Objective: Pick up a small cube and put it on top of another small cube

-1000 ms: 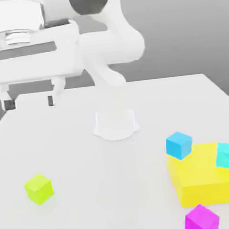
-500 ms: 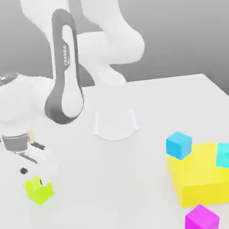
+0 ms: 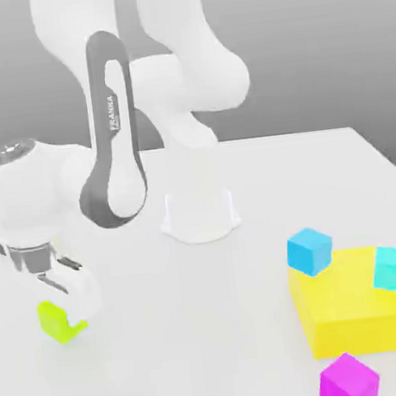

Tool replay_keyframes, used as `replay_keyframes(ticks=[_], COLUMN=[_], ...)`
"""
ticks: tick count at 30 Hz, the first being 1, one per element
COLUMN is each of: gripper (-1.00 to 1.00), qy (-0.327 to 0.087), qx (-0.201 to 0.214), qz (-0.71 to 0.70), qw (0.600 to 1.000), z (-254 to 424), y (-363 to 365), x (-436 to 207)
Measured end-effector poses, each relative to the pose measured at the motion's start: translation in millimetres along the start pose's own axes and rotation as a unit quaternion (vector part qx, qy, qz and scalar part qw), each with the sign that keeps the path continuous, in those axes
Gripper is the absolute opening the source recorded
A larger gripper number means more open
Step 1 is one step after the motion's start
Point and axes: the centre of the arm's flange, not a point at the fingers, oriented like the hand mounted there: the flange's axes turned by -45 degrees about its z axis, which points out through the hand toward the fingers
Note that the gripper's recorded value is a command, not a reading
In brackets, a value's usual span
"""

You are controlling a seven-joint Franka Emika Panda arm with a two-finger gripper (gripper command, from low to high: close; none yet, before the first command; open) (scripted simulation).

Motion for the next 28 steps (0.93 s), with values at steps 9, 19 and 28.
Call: replay_keyframes(ticks=[9, 19, 28], gripper=[-1.00, -1.00, 1.00], qy=[-0.003, -0.002, -0.001], qx=[-0.004, 0.000, 0.002], qz=[-0.199, -0.440, -0.483], qw=[0.980, 0.898, 0.875], z=[-30, -61, -9], y=[-170, -391, -429], x=[8, -93, -127])
